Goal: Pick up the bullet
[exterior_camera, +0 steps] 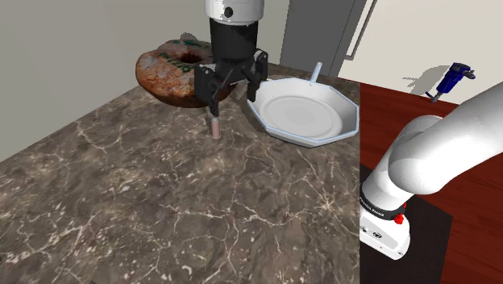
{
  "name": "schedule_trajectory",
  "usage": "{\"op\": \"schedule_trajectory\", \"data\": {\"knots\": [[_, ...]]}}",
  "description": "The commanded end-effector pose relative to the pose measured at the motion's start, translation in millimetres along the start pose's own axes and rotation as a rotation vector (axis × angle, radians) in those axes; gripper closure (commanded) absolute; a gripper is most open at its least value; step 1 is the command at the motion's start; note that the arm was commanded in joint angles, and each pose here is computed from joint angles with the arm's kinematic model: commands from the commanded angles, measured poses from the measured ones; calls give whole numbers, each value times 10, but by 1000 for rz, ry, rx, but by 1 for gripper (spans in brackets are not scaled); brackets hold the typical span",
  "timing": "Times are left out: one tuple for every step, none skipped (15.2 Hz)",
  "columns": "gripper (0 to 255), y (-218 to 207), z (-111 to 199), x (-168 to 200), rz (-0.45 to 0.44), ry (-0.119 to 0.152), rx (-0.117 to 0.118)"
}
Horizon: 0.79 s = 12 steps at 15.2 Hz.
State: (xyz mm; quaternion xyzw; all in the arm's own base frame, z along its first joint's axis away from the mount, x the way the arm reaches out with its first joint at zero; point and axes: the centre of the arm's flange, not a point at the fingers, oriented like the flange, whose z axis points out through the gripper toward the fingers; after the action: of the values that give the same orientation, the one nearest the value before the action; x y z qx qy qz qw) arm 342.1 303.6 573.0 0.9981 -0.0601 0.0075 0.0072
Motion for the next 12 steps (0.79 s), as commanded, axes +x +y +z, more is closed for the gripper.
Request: {"op": "schedule_trajectory", "data": {"knots": [[0,-236,-8,7,14,-10,5],[0,-364,2,13,20,-14,7],[0,-448,9,18,23,-17,8],[0,-449,62,17,23,-17,8],[0,-449,115,16,23,-17,8],[0,-450,167,15,23,-17,8],[0,-451,220,15,23,-17,8],[0,-451,273,14,23,-17,8],[0,-452,326,13,23,-17,8],[0,-453,379,12,23,-17,8],[0,-453,409,12,23,-17,8],[0,-453,409,11,23,-17,8]]}}
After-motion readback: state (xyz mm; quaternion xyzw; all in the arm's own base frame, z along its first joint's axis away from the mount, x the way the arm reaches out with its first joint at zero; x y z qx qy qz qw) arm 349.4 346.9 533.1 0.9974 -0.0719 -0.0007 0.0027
